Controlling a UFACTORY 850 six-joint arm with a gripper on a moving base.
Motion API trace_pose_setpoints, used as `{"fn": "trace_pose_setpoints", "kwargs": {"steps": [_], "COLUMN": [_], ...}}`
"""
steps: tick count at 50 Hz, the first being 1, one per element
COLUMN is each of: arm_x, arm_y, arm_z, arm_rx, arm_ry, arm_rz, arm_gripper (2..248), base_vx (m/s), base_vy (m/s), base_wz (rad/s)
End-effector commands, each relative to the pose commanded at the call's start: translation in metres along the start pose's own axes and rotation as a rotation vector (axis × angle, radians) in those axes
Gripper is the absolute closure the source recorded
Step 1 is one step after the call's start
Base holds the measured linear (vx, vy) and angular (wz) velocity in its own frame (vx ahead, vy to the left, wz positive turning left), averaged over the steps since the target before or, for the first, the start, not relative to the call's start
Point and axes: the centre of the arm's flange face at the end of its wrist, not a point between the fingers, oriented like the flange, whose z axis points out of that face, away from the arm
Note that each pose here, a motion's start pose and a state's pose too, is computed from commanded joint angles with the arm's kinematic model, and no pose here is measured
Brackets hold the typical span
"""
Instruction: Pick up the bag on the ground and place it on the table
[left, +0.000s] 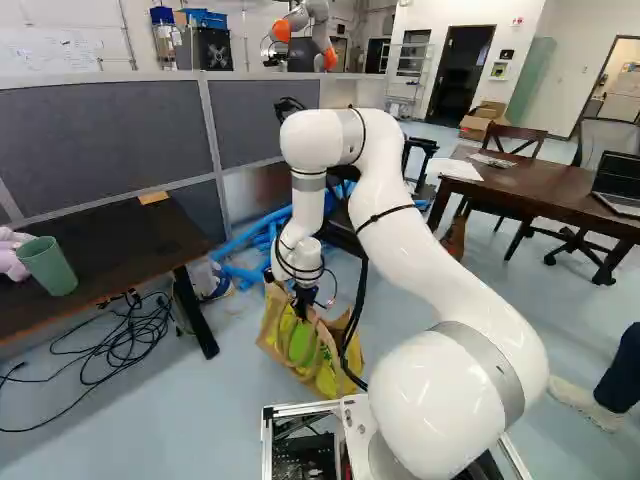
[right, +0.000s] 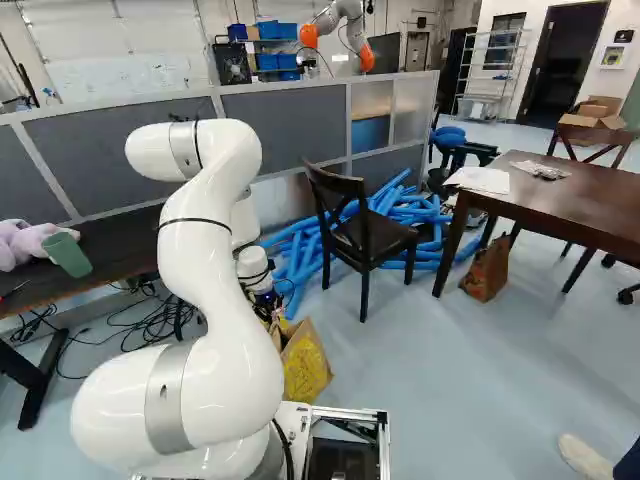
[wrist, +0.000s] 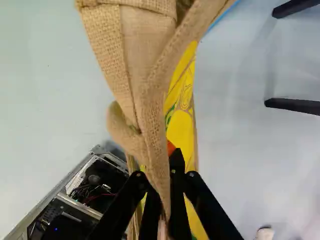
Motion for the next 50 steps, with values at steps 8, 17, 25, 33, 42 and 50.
{"fn": "trace_pose_setpoints", "kwargs": {"steps": [8,17,25,33,42,50], "arm_x": [-0.002,-0.004,-0.007,-0.009,-0.012,-0.014], "arm_y": [0.005,0.008,0.008,0.007,0.008,0.010], "arm_z": [-0.012,-0.026,-0.038,-0.050,-0.063,-0.075], "arm_rx": [-0.004,-0.006,-0.006,-0.005,-0.003,0.000], "arm_ry": [0.008,0.012,0.014,0.012,0.007,0.002], "arm_rz": [0.011,0.020,0.022,0.022,0.026,0.032], "arm_gripper": [228,228,228,228,228,228], "base_vx": [0.000,0.000,0.000,0.000,0.000,0.000], "base_vy": [0.000,0.000,0.000,0.000,0.000,0.000], "base_wz": [0.000,0.000,0.000,0.000,0.000,0.000]}}
